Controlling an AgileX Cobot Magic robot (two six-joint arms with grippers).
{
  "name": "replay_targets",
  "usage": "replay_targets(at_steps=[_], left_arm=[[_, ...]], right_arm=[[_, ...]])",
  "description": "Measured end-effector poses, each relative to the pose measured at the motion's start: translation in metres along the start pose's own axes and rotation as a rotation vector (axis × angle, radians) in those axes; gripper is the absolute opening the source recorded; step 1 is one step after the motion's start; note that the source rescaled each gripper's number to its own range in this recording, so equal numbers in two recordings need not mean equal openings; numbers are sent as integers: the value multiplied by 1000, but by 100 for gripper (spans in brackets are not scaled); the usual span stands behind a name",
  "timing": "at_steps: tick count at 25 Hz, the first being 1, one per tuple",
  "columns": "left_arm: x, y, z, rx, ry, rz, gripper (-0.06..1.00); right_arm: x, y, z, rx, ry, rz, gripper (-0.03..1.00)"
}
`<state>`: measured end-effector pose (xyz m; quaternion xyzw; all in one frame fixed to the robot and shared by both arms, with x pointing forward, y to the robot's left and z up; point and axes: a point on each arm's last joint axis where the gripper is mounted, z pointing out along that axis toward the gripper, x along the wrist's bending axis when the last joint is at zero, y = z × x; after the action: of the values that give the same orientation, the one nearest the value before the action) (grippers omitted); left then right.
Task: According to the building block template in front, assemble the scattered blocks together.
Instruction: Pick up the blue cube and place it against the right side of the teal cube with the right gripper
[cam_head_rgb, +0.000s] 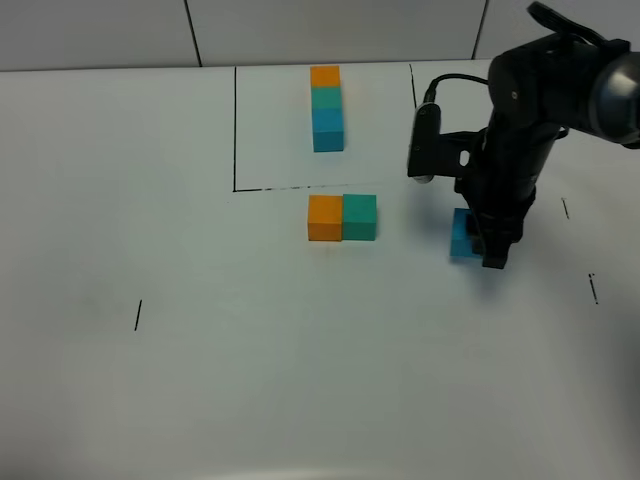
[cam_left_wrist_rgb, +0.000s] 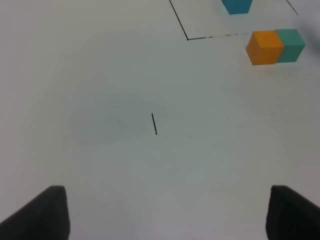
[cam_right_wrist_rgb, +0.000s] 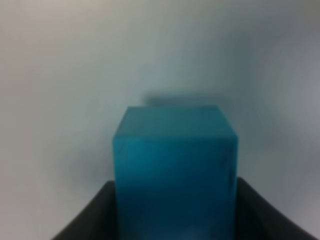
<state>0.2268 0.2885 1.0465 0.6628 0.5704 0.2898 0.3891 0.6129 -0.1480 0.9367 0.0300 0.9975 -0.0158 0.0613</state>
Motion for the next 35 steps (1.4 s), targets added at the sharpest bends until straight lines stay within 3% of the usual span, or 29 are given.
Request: replay_targets(at_steps=[10, 29, 35], left_arm=[[0, 0, 0, 0, 0, 0, 78], [0, 0, 0, 0, 0, 0, 78], [0, 0, 0, 0, 0, 0, 78]], right_arm=[[-29, 34, 12, -3, 21, -44, 2], [-32, 52, 13, -65, -46, -64, 2], [-31, 53, 26, -55, -25, -65, 2]])
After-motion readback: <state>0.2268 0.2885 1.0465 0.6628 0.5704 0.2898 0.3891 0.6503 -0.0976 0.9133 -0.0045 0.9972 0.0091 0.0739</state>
